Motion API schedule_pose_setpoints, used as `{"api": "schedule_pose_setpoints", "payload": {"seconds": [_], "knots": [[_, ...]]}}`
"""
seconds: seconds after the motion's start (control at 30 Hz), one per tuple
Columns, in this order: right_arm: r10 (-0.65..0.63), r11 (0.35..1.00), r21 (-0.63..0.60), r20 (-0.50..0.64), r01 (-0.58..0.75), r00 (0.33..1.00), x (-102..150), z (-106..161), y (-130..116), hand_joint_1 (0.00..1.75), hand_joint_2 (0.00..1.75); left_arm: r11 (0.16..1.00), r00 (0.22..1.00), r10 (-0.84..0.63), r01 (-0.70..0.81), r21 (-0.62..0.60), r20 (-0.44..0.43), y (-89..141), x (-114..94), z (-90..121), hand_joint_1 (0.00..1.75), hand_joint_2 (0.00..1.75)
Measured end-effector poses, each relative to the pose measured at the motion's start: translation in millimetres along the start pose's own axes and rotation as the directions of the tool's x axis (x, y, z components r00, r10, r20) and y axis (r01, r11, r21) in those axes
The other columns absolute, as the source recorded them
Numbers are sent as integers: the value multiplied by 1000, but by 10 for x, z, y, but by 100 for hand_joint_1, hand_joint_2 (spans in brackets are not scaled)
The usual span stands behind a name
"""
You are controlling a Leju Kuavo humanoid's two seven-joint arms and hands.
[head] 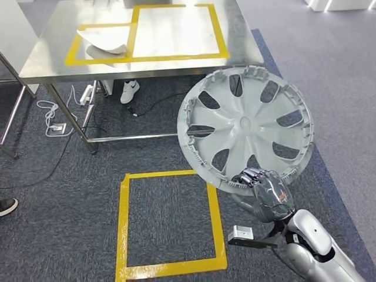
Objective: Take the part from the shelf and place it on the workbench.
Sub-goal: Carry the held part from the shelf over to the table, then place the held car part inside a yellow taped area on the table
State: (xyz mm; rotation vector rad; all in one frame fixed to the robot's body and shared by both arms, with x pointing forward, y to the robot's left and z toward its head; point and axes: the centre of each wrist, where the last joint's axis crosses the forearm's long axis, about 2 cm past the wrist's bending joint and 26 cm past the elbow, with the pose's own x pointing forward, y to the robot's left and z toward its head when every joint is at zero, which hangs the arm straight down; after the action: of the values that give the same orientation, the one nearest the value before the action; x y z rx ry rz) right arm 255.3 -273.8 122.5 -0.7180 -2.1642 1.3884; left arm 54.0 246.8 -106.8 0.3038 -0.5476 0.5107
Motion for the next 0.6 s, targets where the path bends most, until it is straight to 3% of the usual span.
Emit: {"api": "schedule_pose_setpoints", "payload": {"seconds": [0.6], "knots": [[2, 1000, -2, -2, -2, 1000, -9, 0, -8, 175, 175, 1000, 1000, -5, 5, 3, 8, 28, 0, -9, 0, 175]]}}
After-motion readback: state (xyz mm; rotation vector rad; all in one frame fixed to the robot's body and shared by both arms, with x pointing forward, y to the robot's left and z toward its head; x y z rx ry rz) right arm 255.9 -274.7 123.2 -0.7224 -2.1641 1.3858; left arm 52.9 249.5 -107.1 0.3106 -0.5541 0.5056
